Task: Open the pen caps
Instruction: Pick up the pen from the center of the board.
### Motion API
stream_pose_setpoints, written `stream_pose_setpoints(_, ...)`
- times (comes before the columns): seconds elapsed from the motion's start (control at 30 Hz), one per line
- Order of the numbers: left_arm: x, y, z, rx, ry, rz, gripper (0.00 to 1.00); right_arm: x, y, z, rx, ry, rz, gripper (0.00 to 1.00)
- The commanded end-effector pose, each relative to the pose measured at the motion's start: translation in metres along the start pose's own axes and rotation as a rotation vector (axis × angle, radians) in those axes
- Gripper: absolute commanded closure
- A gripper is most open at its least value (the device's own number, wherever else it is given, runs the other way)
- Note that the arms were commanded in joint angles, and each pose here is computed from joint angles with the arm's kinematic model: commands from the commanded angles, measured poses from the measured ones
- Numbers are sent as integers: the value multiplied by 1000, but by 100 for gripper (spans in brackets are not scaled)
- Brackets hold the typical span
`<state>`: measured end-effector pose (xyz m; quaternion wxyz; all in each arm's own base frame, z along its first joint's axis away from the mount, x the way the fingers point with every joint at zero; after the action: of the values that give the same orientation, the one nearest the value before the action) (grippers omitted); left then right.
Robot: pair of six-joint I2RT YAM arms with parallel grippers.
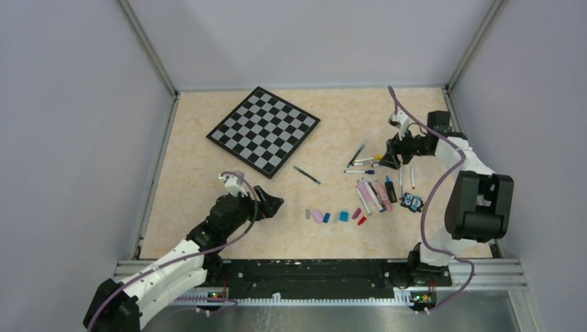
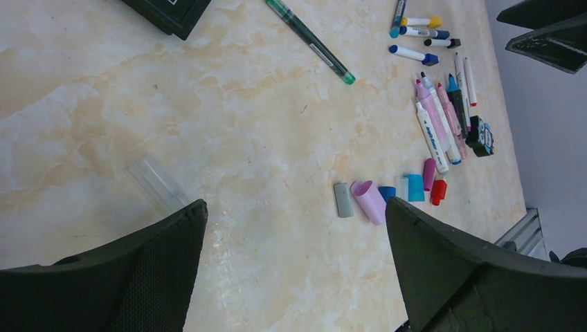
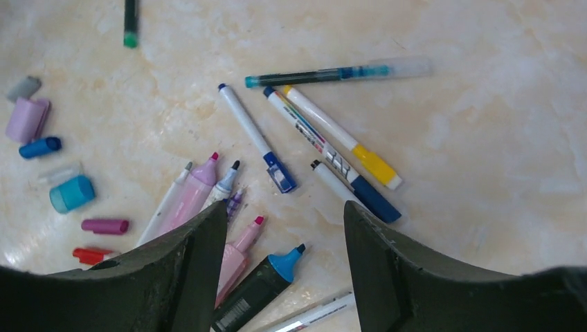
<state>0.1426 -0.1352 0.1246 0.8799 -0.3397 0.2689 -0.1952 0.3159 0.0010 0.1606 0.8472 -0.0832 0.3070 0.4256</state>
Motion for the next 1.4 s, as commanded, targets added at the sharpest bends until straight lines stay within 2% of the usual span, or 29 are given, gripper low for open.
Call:
stream_pose_setpoints(0.0,1,0,1,2,-27,-28,1,16,21,19,-325,5,220,39)
stream_pose_setpoints(0.1,1,0,1,4,-24,-30,1,45,39,28,-463,100,249,42)
stream_pose_setpoints(0.23,1,0,0,4,-18,-35,1,71,46,42,-544,193,250,59)
stream_pose_setpoints(0.33,1,2,-2,2,-16,-37,1,87,49,47,-584,282,244,65)
stream_pose_setpoints(0.57,2,3,-3,-4,-13,-30,1,110,50,42,-615,416,189,66)
stream_pose_setpoints(1.37,5,4,-5,-17,10,-9,1,125,48,17,-654,524,204,77)
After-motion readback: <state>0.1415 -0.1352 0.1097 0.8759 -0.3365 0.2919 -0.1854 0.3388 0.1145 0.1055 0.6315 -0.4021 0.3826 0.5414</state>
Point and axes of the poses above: each gripper's point midway between its finger pads, its own x axis out along the fingers, its own y axis along the line the jaws close on, z = x × y, the point moved 9 cm from there along -x, back along the fingers, and after that the axes turned 4 degrees about -x, right-handed, at the moved point
